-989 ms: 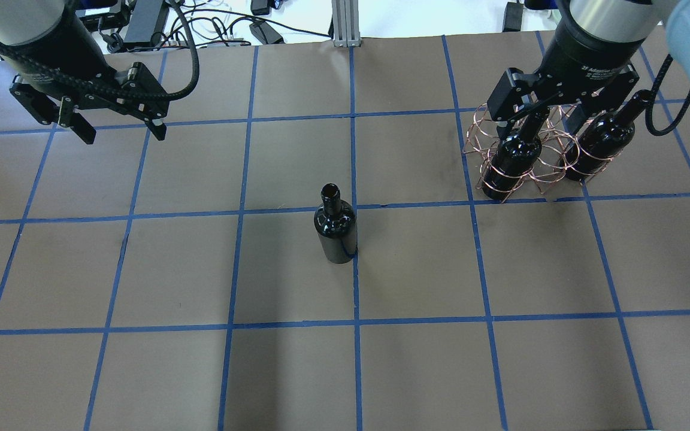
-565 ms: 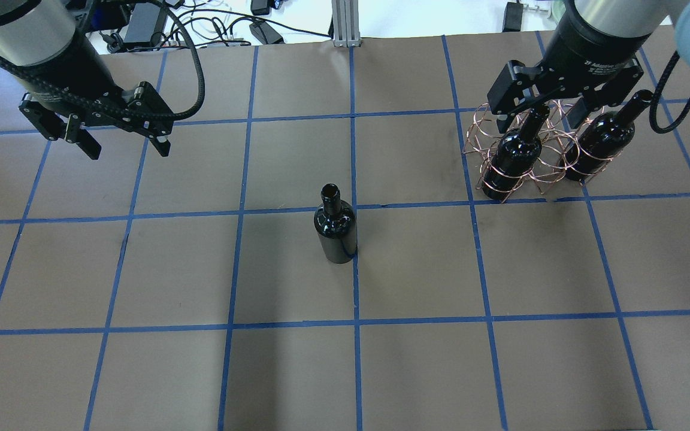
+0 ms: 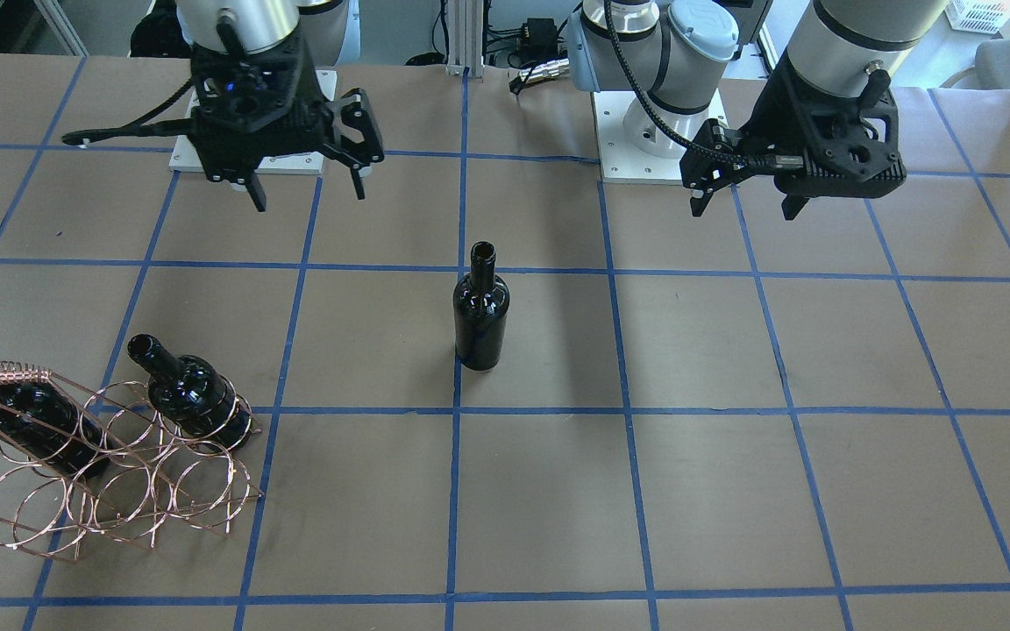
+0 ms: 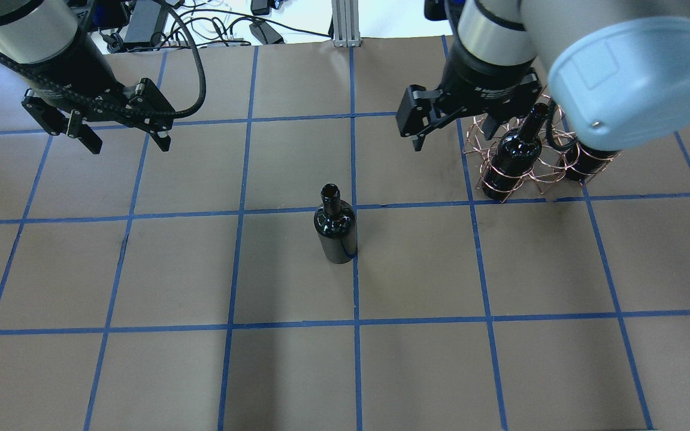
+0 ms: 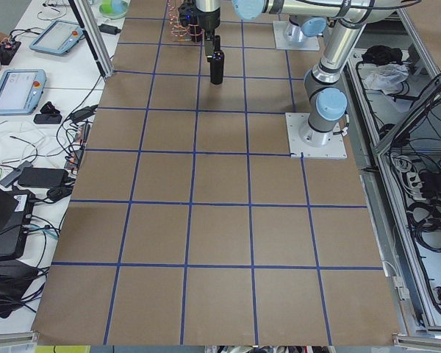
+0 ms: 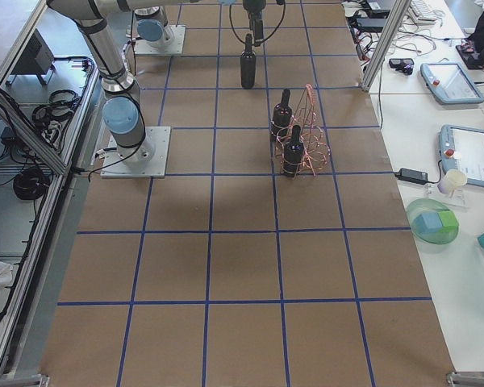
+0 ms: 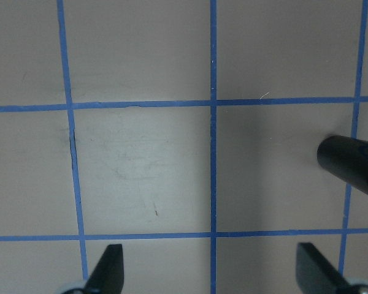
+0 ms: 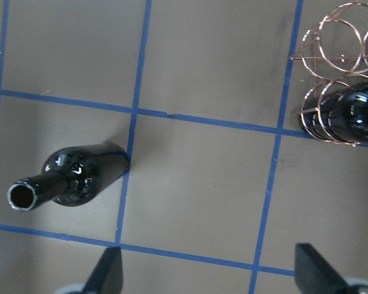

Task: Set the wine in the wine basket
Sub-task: 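Move the right gripper from the rack down onto the bottle neck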

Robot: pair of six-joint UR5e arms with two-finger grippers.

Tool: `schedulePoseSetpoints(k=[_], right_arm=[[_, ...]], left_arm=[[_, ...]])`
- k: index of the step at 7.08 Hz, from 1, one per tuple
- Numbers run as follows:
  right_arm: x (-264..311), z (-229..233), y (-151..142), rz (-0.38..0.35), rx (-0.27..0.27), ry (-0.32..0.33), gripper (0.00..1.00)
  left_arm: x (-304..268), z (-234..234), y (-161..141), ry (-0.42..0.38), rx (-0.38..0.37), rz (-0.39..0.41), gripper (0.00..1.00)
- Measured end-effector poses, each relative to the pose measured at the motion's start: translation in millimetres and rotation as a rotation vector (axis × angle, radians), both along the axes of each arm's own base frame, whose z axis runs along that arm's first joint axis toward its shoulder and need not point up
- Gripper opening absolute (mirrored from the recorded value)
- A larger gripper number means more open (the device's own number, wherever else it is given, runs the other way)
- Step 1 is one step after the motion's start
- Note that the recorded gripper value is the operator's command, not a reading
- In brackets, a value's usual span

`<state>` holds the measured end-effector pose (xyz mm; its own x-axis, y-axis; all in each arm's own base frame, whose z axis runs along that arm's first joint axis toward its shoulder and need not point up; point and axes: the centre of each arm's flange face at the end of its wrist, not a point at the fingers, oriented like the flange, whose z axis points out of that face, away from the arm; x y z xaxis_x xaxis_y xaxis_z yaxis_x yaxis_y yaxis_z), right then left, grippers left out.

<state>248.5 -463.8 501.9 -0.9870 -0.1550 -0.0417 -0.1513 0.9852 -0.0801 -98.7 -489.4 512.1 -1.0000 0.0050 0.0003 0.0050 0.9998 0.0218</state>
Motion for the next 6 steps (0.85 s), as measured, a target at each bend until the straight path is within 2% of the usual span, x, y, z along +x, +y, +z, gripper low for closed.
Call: schedulePoseSetpoints(k=[3,4,6], right_arm=[[84.8,-34.5,0.0,-0.020,-0.049,-0.011,1.00],[103.9,-46.7,0.4,-0.021,-0.046,-0.012,1.00],[125.7,-78.3,-4.5,-0.038,0.004,0.000,1.00]], left_arm=[[1.9,1.5,-4.6,-0.003,-0.028,0.003,1.00],[2.9,2.3,-4.2,-0.005,-0.031,0.005,1.00],[4.0,1.7,-1.0,-0.006,-0.020,0.007,1.00]])
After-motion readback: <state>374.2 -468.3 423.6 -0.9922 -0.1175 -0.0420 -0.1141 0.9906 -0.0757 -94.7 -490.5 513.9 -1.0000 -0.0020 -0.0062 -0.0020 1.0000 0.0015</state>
